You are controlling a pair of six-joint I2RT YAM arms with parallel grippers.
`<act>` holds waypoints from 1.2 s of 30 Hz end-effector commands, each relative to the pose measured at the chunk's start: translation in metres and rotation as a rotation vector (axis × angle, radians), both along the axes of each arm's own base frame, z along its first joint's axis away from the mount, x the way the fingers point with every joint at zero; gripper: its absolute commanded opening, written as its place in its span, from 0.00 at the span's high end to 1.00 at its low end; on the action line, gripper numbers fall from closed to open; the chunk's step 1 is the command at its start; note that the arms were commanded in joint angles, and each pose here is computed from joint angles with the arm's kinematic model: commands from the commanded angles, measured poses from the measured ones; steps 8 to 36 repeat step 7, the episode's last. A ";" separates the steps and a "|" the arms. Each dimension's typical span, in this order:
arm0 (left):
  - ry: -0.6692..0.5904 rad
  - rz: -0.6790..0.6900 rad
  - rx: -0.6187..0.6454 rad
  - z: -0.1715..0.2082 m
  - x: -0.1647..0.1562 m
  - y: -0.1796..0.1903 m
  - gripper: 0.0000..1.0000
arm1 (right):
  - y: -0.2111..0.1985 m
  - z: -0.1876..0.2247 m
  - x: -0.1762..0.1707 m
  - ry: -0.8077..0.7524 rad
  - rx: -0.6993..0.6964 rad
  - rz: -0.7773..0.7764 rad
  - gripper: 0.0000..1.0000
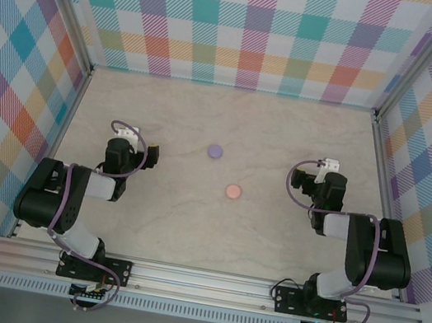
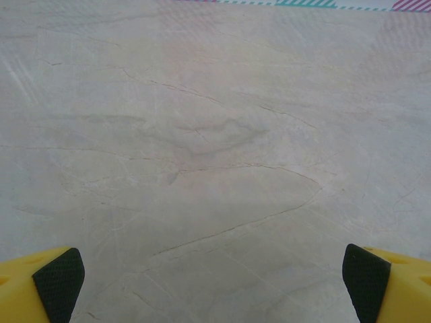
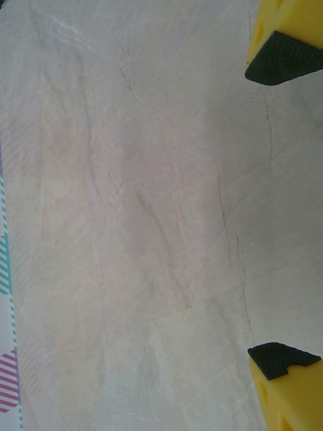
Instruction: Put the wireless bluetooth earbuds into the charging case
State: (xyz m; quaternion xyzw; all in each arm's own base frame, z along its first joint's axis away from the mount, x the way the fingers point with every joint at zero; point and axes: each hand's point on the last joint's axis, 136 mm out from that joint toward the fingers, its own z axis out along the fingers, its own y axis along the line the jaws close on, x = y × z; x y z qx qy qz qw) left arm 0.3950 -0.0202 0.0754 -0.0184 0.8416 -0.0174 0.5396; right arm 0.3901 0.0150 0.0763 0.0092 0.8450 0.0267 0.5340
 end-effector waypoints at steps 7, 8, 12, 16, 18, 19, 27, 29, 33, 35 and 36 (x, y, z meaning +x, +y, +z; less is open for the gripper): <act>-0.004 0.020 -0.005 0.002 0.003 0.006 0.00 | 0.000 0.015 0.007 -0.057 0.004 0.012 0.00; -0.004 0.020 -0.005 0.002 0.003 0.006 0.00 | 0.000 0.015 0.007 -0.057 0.004 0.012 0.00; -0.004 0.020 -0.005 0.002 0.003 0.006 0.00 | 0.000 0.015 0.007 -0.057 0.004 0.012 0.00; -0.004 0.020 -0.005 0.002 0.003 0.006 0.00 | 0.000 0.015 0.007 -0.057 0.004 0.012 0.00; -0.004 0.020 -0.005 0.002 0.003 0.006 0.00 | 0.000 0.015 0.007 -0.057 0.004 0.012 0.00; -0.004 0.020 -0.005 0.002 0.003 0.006 0.00 | 0.000 0.015 0.007 -0.057 0.004 0.012 0.00; -0.004 0.020 -0.005 0.002 0.003 0.006 0.00 | 0.000 0.015 0.007 -0.057 0.004 0.012 0.00; -0.004 0.020 -0.005 0.002 0.003 0.006 0.00 | 0.000 0.015 0.007 -0.057 0.004 0.012 0.00; -0.004 0.020 -0.005 0.002 0.003 0.006 0.00 | 0.000 0.015 0.007 -0.057 0.004 0.012 0.00; -0.004 0.020 -0.005 0.002 0.003 0.006 0.00 | 0.000 0.015 0.007 -0.057 0.004 0.012 0.00; -0.004 0.020 -0.005 0.002 0.003 0.006 0.00 | 0.000 0.015 0.007 -0.057 0.004 0.012 0.00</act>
